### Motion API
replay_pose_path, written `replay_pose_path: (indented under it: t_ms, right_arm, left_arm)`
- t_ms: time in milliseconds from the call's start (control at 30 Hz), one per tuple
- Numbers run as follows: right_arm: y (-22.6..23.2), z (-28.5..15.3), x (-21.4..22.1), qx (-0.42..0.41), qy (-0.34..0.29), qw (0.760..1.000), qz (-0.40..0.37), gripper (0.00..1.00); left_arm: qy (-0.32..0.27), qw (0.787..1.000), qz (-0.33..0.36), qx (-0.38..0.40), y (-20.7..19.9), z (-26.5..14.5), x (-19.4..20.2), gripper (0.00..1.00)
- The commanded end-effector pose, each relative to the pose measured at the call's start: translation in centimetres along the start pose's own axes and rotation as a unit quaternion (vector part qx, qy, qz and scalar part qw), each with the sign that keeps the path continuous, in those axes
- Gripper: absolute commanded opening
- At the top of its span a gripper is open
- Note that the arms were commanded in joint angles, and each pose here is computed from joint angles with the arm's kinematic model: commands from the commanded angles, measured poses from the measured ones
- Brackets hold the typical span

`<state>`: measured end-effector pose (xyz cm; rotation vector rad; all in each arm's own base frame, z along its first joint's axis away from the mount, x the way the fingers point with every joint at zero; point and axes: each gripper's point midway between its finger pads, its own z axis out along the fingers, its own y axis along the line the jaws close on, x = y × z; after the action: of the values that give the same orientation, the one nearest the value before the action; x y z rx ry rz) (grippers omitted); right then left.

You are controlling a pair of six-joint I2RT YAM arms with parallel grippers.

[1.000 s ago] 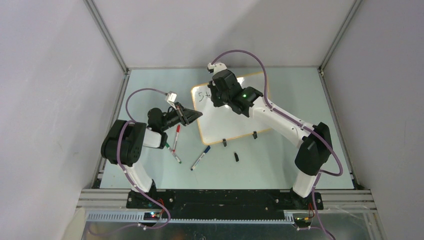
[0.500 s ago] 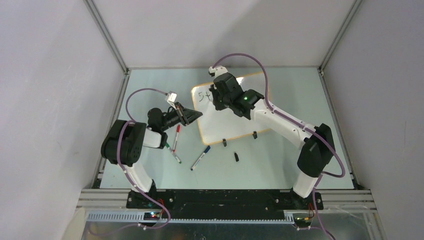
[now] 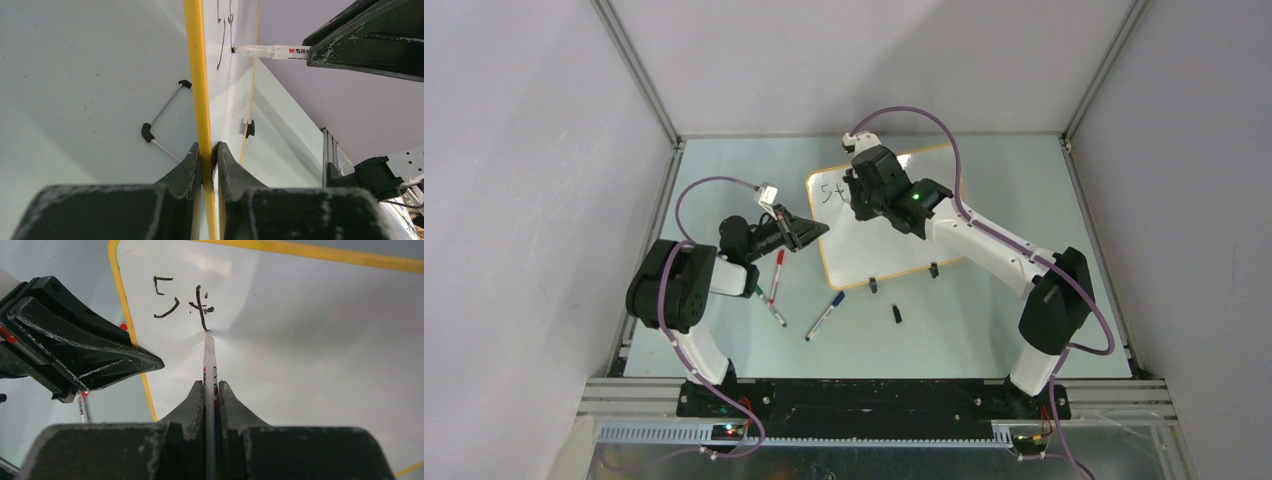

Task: Write a sentence on the whiteboard
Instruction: Write a sentence on the whiteboard, then adjust the whiteboard on the whiteboard stand.

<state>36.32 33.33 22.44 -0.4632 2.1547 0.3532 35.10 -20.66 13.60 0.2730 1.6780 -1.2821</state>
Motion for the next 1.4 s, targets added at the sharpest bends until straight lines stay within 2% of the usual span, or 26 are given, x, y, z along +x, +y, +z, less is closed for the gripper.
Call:
replay_pose_path:
  t_ms: [0, 500, 700, 900, 1067, 1133, 1167, 1200, 1233, 1267, 1300, 1367]
  right_arm:
    - [-0.8, -1.5, -2.9, 0.015, -0.038, 0.999, 0.016, 0.0]
    - [-0.4, -3.2, -4.2, -0.002, -0.054, 0.998, 0.02, 0.0]
    - [0.1, -6.1, -5.5, -0.036, -0.098, 0.994, 0.021, 0.0]
    - [-0.1, -7.7, -4.6, -0.056, -0.14, 0.988, 0.026, 0.0]
    - [-0.5, -8.0, -3.5, -0.057, -0.154, 0.986, 0.026, 0.0]
    - [-0.7, -8.2, -3.4, -0.056, -0.159, 0.985, 0.026, 0.0]
    - [-0.8, -8.4, -3.5, -0.055, -0.162, 0.985, 0.025, 0.0]
    - [-1.0, -8.4, -3.4, -0.051, -0.164, 0.985, 0.024, 0.0]
    - [-1.1, -8.4, -3.3, -0.048, -0.164, 0.985, 0.025, 0.0]
    - [-1.3, -8.5, -3.3, -0.045, -0.166, 0.985, 0.025, 0.0]
    - [-1.4, -8.5, -3.2, -0.043, -0.165, 0.985, 0.025, 0.0]
    - [-1.6, -8.6, -3.1, -0.041, -0.168, 0.985, 0.025, 0.0]
  left_arm:
    - [-0.006, 1.0, 0.029, -0.001, 0.3, 0.0, -0.1, 0.0]
    - [-0.006, 1.0, 0.029, -0.002, 0.4, 0.0, -0.1, 0.0]
    - [-0.006, 1.0, 0.023, -0.004, 0.3, 0.0, -0.1, 0.0]
    - [-0.012, 1.0, 0.004, -0.014, 0.0, -0.2, -0.6, 0.0]
    - [-0.013, 0.998, -0.018, -0.056, 1.1, -0.2, -0.9, 0.0]
    - [0.009, 0.996, -0.042, -0.08, 1.8, -0.3, -0.3, 0.0]
    - [0.009, 0.996, -0.033, -0.08, 1.5, 0.0, -1.2, 0.0]
    - [0.033, 0.993, -0.054, -0.099, 2.1, -0.3, -0.2, 0.0]
    - [0.034, 0.993, -0.033, -0.106, 2.1, -0.1, -1.2, 0.0]
    - [0.066, 0.988, -0.039, -0.132, 3.0, -0.7, 0.2, 0.01]
    - [0.064, 0.985, -0.027, -0.156, 3.5, -0.7, -0.7, 0.01]
    - [0.077, 0.979, -0.016, -0.186, 4.2, -1.5, 0.1, 0.0]
